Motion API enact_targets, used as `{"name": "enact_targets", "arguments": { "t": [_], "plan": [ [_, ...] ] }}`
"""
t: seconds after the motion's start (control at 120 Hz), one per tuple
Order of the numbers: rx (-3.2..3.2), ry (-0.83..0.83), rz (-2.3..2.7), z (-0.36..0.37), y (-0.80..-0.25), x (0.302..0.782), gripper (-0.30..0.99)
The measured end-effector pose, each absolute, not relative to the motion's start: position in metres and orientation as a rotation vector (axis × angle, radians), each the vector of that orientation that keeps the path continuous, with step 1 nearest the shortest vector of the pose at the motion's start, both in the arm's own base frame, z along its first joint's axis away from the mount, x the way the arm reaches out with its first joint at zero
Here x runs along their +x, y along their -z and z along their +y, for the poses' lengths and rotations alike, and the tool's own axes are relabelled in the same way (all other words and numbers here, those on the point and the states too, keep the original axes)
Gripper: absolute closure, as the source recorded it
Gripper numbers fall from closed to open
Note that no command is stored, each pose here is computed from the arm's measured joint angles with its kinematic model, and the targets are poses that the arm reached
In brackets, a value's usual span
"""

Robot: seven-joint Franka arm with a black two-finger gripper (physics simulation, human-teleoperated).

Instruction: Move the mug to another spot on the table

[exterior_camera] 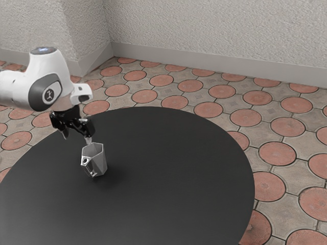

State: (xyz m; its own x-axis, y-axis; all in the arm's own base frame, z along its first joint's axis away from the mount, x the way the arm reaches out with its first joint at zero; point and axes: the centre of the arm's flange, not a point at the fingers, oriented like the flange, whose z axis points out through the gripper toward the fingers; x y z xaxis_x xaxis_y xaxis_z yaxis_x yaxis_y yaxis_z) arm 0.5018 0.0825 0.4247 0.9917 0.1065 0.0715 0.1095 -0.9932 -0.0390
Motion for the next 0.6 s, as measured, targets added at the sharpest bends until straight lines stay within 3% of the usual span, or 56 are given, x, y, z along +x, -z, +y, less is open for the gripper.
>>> {"name": "enact_targets", "arguments": {
  "t": [0.6],
  "plan": [
    [-3.069, 0.341, -0.164, 0.094, -0.341, 0.471, 0.00]
  ]
}}
